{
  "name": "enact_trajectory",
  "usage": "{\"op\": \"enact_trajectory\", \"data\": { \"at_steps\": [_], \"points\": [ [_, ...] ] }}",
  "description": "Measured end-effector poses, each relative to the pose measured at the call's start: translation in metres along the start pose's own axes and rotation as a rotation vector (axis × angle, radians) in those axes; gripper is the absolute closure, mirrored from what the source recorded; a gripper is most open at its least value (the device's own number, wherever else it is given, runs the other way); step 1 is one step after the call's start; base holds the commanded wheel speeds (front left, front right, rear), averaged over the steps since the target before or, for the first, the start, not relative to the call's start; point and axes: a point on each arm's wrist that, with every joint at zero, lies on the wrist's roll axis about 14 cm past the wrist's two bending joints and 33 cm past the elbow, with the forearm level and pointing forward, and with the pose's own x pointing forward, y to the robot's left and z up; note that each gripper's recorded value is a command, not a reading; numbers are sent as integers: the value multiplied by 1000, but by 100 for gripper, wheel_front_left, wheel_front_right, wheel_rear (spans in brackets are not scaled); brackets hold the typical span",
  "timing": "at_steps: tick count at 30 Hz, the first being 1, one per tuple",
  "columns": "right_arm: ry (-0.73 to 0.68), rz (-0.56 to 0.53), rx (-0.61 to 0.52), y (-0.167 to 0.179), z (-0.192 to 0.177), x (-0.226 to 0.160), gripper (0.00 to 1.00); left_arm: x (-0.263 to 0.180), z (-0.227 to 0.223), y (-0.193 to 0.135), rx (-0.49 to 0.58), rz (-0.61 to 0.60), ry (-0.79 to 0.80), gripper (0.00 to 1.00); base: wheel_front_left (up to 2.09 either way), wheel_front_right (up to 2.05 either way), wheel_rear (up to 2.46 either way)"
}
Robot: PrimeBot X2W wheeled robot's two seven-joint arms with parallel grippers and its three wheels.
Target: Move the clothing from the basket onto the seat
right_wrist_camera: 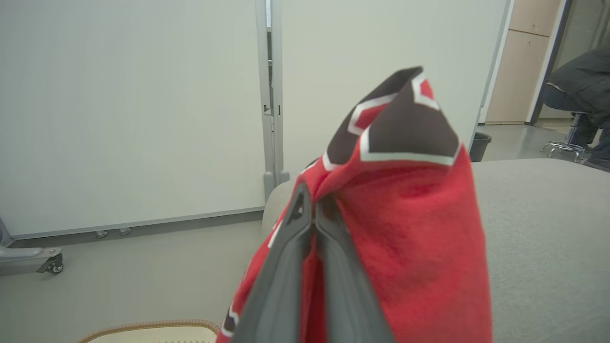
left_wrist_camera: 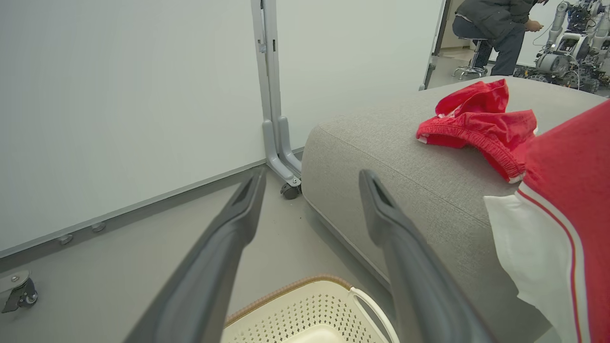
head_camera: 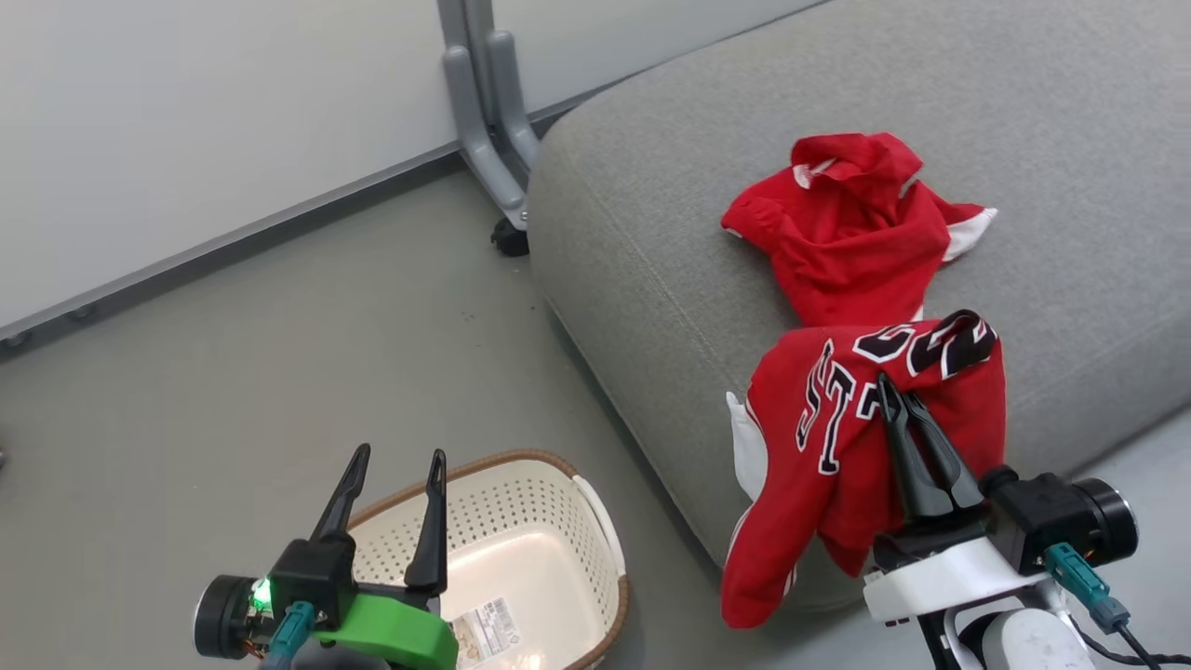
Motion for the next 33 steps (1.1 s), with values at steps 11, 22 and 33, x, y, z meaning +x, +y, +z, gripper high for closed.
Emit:
{"op": "enact_trajectory", "data": {
  "at_steps": [11,22,33],
  "points": [
    [-125,-137,-60,-53,40,42,100,45,-16,-18,-8,-123,12,0,0,0,0],
    [-276,-151,-219,-107,85,151,100,73,-51,8,-54,-108,41,0,0,0,0],
    [-137,-114,-229,-120,10,247,100,76,-99,51,-97,-22,113,0,0,0,0]
  ]
}}
